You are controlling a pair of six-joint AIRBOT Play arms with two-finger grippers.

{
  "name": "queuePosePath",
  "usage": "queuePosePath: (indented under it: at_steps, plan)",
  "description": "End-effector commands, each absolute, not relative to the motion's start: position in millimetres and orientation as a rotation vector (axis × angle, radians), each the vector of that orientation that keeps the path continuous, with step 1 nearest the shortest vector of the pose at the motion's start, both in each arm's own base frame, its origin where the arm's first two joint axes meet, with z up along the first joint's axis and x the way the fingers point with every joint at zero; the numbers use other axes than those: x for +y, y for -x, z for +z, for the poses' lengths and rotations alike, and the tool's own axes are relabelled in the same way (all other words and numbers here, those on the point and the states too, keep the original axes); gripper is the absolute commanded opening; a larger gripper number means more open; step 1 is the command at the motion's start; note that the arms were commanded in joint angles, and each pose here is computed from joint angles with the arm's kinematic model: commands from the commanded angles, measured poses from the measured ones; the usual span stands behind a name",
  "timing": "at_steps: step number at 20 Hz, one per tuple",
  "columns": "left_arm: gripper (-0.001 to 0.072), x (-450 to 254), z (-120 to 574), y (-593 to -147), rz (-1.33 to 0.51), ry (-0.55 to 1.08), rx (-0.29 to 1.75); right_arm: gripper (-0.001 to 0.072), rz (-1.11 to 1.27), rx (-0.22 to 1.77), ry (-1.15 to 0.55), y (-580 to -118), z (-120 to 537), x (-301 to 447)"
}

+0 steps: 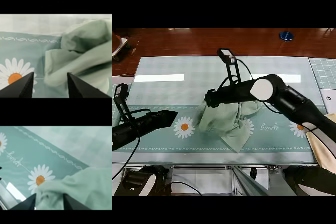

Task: Fold the shirts.

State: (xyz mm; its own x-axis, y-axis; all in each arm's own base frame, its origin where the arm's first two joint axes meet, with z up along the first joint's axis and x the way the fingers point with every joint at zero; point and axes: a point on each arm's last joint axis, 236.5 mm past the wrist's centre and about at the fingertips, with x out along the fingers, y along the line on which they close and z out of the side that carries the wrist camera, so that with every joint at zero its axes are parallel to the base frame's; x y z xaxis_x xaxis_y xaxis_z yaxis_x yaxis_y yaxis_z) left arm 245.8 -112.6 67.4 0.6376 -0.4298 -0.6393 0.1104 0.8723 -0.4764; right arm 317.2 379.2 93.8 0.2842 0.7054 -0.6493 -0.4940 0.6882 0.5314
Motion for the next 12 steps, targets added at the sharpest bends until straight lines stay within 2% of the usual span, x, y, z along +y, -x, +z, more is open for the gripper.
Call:
queuePosePath:
  at_steps: [1,4,7,9,12]
  plan:
    - [0.0507,-113.8,64.3,-242.8,-0.308,0.454,0.85,0.0402,0.749,1.027,-0.303,-343.9,78.0,355.9]
    - [0.0507,-111.2,35.0,-207.2,-0.312,0.381,1.038,0.0401,0.53,0.943,-0.26,-396.6,118.7,229.2]
    - [0.0507,-89.2,1.3,-180.4,-0.247,0.279,1.185,0.0401,0.118,0.959,-0.218,-397.4,119.3,50.6]
    - [0.0507,-108.3,-17.2,-174.2,-0.284,0.393,1.238,0.0401,-0.081,1.006,-0.318,-367.0,90.7,-26.6]
    - [0.0507,-172.3,-32.9,-170.8,-0.514,0.648,1.258,0.0401,-0.129,1.096,-0.569,-323.2,25.6,-41.9]
